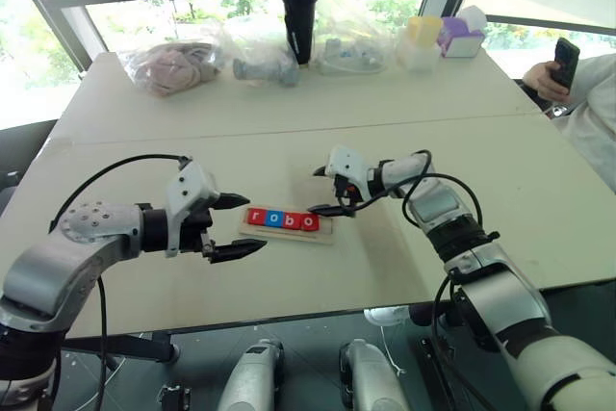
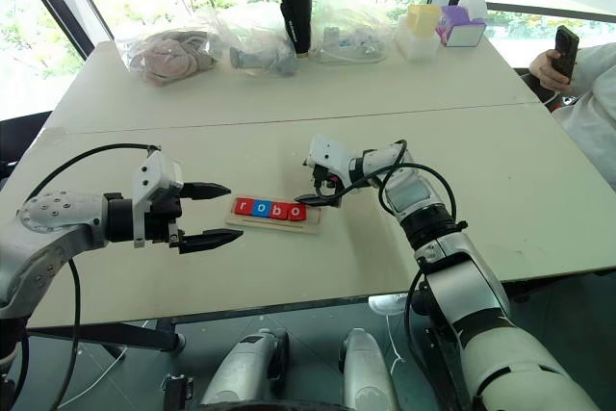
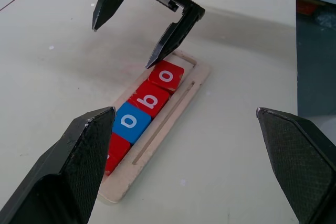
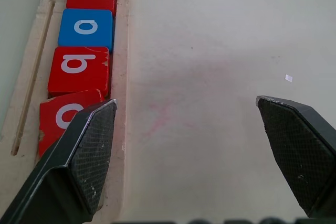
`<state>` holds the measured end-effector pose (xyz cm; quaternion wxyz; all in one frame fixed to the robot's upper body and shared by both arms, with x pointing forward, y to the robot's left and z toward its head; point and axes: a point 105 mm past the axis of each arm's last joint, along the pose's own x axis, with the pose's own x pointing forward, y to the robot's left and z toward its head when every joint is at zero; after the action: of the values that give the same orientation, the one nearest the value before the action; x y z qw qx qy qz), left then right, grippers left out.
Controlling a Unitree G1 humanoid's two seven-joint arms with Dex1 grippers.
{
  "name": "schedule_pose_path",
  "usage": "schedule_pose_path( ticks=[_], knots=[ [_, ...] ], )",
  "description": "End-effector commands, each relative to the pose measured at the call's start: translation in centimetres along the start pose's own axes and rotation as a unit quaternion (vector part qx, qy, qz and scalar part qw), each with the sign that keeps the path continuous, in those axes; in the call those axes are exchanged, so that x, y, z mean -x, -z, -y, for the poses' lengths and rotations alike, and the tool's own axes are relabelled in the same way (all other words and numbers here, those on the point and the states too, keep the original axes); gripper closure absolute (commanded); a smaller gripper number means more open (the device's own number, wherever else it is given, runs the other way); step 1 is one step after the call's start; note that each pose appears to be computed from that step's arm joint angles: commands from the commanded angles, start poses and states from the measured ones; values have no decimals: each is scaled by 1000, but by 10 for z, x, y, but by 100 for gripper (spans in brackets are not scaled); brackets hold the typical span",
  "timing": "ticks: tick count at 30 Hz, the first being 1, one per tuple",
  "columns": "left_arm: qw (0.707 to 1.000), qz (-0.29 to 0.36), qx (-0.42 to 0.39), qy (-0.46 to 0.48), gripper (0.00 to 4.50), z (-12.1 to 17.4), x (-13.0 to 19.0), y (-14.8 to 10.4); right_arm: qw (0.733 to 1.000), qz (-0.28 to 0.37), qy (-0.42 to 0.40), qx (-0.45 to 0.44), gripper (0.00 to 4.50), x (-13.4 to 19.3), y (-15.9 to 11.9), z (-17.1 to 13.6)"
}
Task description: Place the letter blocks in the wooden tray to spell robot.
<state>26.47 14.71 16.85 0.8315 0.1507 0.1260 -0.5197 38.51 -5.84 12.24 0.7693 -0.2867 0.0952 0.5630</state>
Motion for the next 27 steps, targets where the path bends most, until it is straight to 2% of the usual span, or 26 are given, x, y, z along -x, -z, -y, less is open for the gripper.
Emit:
schedule_pose_path(
  ticks=[1,5,13,27],
  knots=[
    [1000,9,-12,-5,0,-2,2,-6,999,15,37,18,10,8,-15,12],
    [1000,9,-12,-6,0,-2,2,-5,998,2,64,29,10,25,-11,18],
    [1000,10,-14,-2,0,-4,0,-6,998,-16,38,36,10,36,0,-13],
    [1000,9,-19,3,0,-6,-1,-7,999,-10,34,19,10,22,-1,-26]
  ],
)
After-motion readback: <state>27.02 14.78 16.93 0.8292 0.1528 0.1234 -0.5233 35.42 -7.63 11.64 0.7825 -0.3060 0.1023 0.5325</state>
